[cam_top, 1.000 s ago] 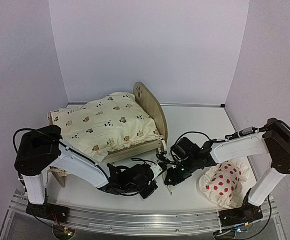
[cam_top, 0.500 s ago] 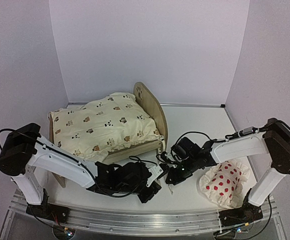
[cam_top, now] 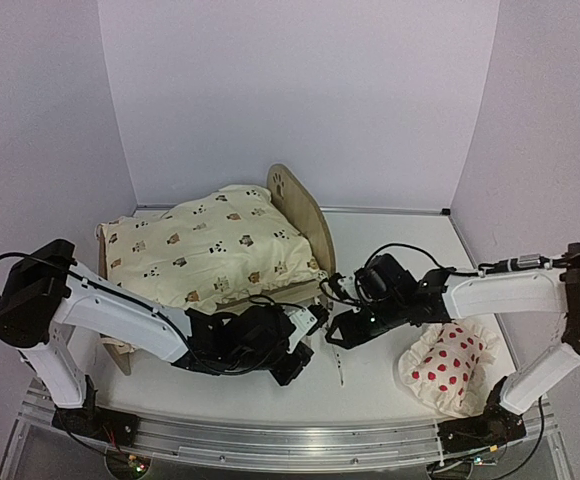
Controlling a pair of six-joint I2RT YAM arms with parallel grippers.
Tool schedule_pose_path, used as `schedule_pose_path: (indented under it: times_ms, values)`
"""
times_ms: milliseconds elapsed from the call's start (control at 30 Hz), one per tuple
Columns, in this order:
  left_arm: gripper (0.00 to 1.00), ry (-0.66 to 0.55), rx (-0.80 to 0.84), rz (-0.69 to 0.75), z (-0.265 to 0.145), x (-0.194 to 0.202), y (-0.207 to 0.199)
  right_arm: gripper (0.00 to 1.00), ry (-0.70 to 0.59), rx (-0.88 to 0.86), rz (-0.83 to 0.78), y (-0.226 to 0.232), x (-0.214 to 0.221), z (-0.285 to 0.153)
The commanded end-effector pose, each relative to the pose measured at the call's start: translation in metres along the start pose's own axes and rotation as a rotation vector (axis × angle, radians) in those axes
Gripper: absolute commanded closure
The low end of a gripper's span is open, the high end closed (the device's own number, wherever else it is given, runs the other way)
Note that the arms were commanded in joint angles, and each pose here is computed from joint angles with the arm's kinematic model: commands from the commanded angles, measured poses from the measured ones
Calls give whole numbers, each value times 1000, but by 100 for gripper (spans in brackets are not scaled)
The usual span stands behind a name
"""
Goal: Set up the pet bed
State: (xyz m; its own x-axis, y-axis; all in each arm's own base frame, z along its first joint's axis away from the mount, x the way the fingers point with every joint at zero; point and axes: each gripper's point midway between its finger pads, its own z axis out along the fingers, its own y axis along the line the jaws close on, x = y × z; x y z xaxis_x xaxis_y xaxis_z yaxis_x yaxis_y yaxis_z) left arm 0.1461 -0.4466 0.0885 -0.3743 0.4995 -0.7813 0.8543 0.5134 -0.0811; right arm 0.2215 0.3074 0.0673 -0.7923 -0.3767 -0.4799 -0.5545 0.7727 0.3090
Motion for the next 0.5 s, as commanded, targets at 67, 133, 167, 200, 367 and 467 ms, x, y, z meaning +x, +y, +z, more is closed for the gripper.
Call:
schedule_pose_path:
  times_ms: [67,133,167,200,367,467]
  values:
    - [100,-130,51,-7,-14,-43,-2,49,-372,80,-14,-11,-65,-31]
    - [100,-136,58,-7,-13,-45,-2,48,-416,137,-14,-21,-73,-31]
    - [100,-140,61,-7,-13,-47,-2,48,-424,148,-14,-22,-76,-29]
    - [100,-142,63,-6,-13,-47,-2,48,-430,154,-18,-23,-80,-26]
    - [100,-149,63,-5,-13,-50,0,52,-434,174,-21,-24,-90,-11]
    - [100,-149,63,-11,-14,-49,2,55,-444,182,-22,-25,-94,-6]
